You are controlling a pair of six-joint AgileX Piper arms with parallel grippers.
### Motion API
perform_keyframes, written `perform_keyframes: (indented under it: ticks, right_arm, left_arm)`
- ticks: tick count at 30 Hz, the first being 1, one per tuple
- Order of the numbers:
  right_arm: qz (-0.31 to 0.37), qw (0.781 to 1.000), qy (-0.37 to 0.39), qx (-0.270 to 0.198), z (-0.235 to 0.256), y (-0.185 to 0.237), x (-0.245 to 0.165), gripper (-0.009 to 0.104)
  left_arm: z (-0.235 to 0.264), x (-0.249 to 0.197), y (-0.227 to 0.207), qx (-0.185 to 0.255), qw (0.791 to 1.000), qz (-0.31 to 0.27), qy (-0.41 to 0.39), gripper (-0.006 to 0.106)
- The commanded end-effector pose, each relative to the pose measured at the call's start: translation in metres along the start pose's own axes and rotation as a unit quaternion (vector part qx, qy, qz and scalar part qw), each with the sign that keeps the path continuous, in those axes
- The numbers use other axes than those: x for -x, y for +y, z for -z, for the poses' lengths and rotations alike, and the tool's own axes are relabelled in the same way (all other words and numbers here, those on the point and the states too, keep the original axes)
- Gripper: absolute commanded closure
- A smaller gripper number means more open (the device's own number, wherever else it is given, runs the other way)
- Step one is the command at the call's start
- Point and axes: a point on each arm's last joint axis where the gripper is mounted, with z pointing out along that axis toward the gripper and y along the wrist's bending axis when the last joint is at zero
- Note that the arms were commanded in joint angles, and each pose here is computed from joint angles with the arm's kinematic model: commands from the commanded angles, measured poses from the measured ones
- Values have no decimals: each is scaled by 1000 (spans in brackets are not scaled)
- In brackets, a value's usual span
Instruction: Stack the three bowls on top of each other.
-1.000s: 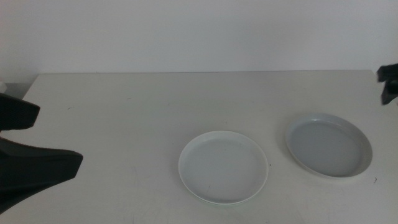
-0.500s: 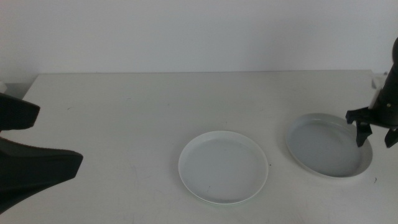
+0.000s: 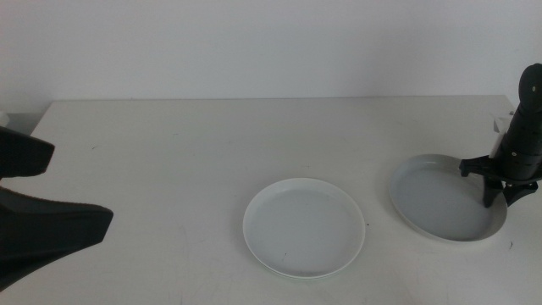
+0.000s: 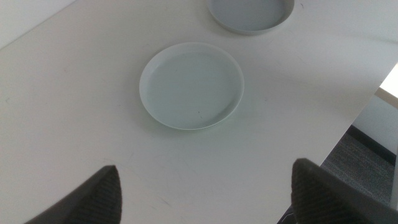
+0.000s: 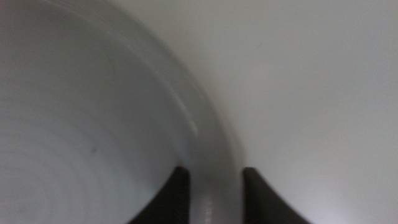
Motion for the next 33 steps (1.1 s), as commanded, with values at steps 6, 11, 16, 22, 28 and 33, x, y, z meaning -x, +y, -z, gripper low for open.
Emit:
perform_keyframes:
  ticks: [6, 11, 16, 22, 28, 33]
  right_arm:
    - [1, 998, -59, -4, 41, -7, 2, 96]
    - [-14, 991, -130, 21, 105, -7, -20, 96]
    - [-25, 980, -184, 67, 156, -2, -37, 96]
    - [11, 972, -192, 132, 182, 27, -54, 96]
    - [66, 967, -191, 157, 180, 71, -61, 96]
    - [107, 965, -165, 172, 165, 109, -65, 96]
  left_arm:
    - [7, 10, -1, 1, 999, 3, -40, -5]
    - [7, 10, -1, 1, 999, 3, -40, -5]
    - [7, 10, -1, 1, 999, 3, -40, -5]
    - [7, 10, -1, 1, 999, 3, -40, -5]
    - [7, 10, -1, 1, 999, 3, -40, -5]
    - [7, 10, -1, 1, 999, 3, -40, -5]
